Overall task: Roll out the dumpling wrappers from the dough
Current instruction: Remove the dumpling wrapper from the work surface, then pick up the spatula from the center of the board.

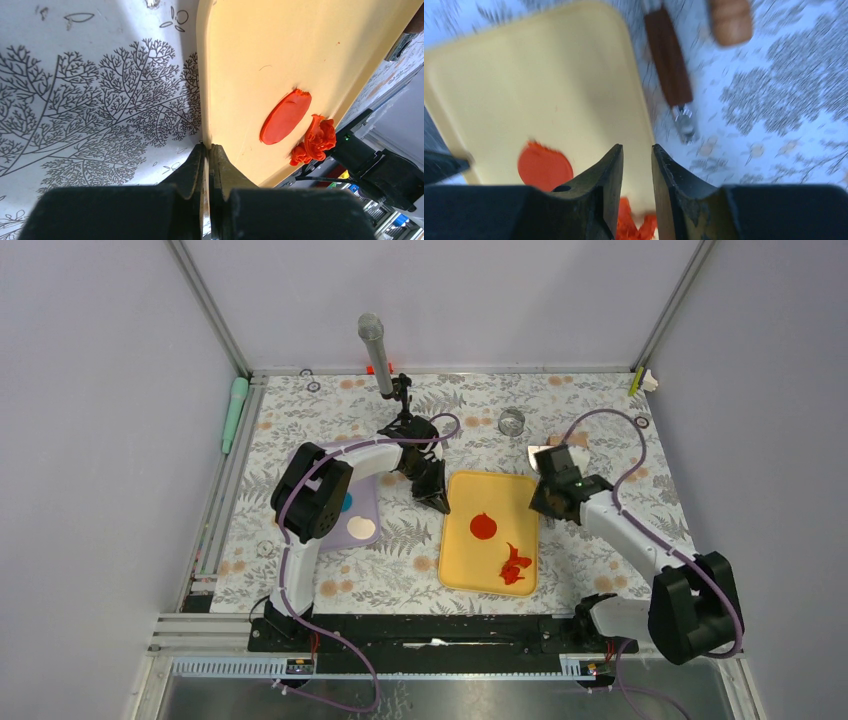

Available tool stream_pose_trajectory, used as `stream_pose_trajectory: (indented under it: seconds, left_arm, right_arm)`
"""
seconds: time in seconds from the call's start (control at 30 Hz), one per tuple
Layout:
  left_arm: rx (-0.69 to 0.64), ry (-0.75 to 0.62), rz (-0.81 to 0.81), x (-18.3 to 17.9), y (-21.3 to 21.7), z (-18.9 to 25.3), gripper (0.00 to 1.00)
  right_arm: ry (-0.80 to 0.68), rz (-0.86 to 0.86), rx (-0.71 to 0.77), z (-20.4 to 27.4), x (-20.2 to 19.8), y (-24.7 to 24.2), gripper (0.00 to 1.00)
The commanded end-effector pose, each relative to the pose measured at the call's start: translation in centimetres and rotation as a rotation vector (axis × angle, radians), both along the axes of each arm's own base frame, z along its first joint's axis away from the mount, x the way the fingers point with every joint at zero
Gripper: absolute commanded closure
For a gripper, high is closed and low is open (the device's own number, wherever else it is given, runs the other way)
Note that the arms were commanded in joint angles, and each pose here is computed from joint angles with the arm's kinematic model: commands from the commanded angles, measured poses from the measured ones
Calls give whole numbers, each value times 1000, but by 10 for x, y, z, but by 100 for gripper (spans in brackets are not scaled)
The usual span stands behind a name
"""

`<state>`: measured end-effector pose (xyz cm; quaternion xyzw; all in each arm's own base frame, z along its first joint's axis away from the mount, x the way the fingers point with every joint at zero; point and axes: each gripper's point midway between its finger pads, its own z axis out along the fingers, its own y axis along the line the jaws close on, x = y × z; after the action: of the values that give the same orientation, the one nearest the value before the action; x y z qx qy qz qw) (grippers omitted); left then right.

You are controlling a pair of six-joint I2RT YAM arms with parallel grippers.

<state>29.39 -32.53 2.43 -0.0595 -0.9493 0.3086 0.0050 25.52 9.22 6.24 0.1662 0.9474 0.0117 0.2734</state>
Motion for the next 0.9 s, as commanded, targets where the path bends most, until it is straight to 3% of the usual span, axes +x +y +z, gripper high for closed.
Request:
stream_pose_trajectory:
  seconds: [0.0,0.27,0.77,0.87]
  left_arm:
    - [12,-84,3,17,3,1,100]
    - [43,-125,52,31,17,10,100]
    - [74,-177,75,49,36,26,100]
    - [94,-179,72,49,40,32,80]
  right_arm:
    - [-100,-42,12,29,45,-25,63]
    - [-7,-63,45,12,64,-42,43]
    - [147,-15,-32,-36,63,-49,40]
    - [186,-10,-47,-50,61,-50,40]
